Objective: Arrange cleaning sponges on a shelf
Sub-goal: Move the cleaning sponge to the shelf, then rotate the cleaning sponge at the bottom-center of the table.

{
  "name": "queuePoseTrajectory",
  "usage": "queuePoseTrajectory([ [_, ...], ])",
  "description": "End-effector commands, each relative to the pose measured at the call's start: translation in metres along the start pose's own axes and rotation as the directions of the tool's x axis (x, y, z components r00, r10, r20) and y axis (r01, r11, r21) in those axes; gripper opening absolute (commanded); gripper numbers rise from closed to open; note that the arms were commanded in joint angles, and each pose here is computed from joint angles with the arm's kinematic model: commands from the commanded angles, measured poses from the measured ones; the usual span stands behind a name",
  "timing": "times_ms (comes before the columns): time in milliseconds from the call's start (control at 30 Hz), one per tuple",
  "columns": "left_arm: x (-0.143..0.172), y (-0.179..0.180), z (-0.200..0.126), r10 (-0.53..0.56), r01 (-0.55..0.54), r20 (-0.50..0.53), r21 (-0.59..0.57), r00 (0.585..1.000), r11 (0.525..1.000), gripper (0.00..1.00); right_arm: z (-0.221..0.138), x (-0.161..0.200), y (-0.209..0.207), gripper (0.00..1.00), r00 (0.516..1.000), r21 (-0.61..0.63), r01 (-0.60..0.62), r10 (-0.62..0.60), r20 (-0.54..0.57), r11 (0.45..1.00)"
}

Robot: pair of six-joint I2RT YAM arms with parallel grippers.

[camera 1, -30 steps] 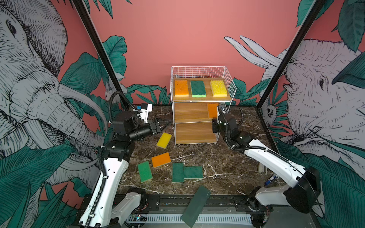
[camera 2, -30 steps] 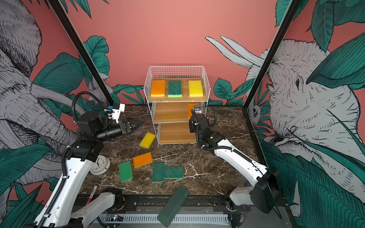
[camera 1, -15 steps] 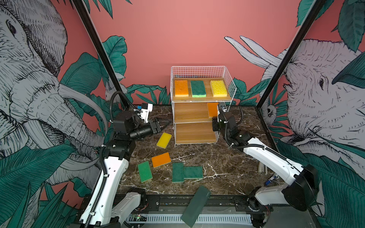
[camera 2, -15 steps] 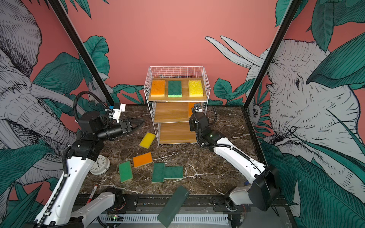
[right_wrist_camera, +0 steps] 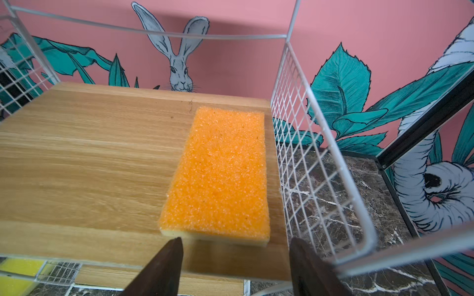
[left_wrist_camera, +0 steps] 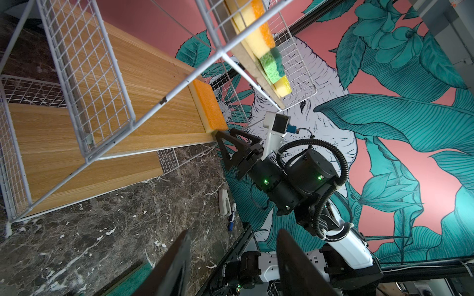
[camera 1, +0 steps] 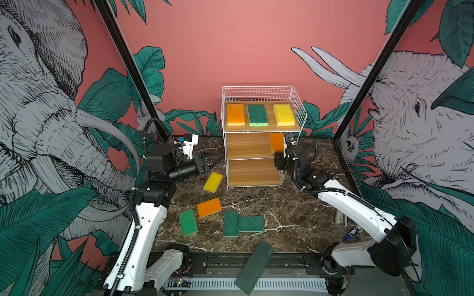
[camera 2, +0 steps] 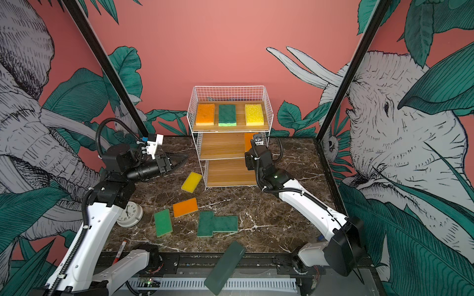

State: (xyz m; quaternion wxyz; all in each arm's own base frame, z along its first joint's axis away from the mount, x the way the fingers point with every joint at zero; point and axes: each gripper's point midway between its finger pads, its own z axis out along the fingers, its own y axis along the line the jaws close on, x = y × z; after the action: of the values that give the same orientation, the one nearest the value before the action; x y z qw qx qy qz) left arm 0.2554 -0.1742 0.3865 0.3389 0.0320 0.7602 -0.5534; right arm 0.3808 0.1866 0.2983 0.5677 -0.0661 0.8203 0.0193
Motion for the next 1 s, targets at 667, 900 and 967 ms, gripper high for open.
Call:
queuePoseTrajectory([
  [667, 0.05, 0.116, -0.023, -0.057, -0.023, -0.143, -0.504, 0.988, 0.864, 0.59, -0.077, 0.071, -0.011, 0.83, 0.958, -0.027, -0.21, 0.201, -0.204, 0.977],
  [900, 0.094, 0.171, -0.027, -0.253, 0.133, -0.112, -0.615, 0.961, 0.777, 0.6, -0.08, 0.122, 0.001, 0.83, 0.917, -0.078, -0.232, 0.191, -0.351, 0.97],
  [967, 0.112, 0.182, -0.023, -0.325, 0.19, -0.116, -0.613, 0.938, 0.767, 0.6, -0.081, 0.135, 0.009, 0.83, 0.901, -0.106, -0.252, 0.193, -0.389, 0.962],
])
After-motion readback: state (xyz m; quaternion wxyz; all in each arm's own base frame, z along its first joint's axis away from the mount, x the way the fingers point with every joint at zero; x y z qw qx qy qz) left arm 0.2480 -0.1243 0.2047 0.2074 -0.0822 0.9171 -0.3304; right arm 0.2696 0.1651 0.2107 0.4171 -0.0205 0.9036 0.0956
